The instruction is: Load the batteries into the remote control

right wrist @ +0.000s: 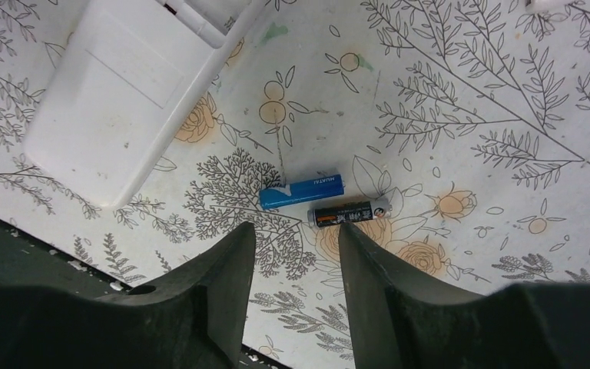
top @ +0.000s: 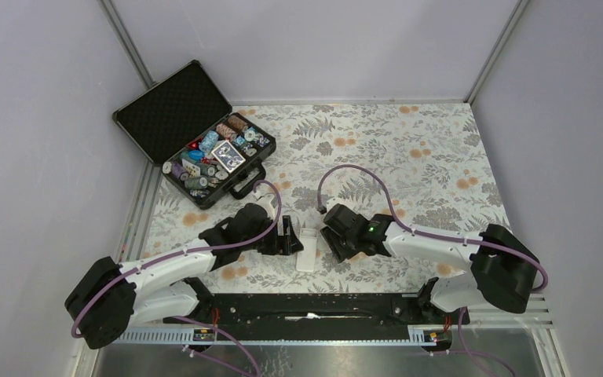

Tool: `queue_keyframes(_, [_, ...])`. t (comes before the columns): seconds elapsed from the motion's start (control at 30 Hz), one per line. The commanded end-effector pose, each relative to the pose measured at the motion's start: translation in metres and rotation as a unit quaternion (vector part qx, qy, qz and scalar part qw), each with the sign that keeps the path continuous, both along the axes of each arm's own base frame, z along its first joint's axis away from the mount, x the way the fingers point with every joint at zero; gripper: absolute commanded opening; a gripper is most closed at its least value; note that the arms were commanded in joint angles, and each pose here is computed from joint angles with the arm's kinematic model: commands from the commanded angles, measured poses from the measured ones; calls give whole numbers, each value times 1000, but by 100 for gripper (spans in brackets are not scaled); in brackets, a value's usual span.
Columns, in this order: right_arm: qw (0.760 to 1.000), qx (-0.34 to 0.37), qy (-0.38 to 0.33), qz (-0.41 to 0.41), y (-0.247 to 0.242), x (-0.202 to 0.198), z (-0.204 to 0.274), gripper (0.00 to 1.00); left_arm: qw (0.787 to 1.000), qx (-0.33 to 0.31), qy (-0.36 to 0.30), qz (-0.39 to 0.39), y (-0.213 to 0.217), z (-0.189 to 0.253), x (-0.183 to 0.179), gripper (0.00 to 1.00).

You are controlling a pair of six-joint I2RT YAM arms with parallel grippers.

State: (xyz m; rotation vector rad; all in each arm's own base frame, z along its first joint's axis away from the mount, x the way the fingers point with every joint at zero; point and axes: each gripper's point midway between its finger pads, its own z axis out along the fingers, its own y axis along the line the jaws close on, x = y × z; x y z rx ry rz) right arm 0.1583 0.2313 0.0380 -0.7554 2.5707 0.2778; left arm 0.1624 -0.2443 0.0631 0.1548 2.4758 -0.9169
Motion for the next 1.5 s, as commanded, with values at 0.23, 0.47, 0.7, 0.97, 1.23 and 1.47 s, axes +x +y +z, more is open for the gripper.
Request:
queue_keyframes(0.23, [993,-19,-57,103,17,10,11,55,999,-26,-22,-11,-8,13,5,78])
queue_keyframes(0.47, [983,-24,-61,173,20,6,10,57,999,-28,-22,-17,-8,13,3,79])
queue_keyframes(0.7, [970,-31,-70,231,20,4,6,57,999,-31,-28,-21,-8,18,2,80])
queue_keyframes(0.97, [961,-58,-66,264,12,2,-7,57,998,-40,-32,-23,-7,22,0,82])
queue_keyframes(1.23, [953,-72,-69,287,11,4,-12,56,998,-50,-35,-24,-5,27,0,82])
queue_keyframes(1.47, [945,-79,-69,308,12,4,-16,56,997,-58,-34,-27,-3,29,-1,84])
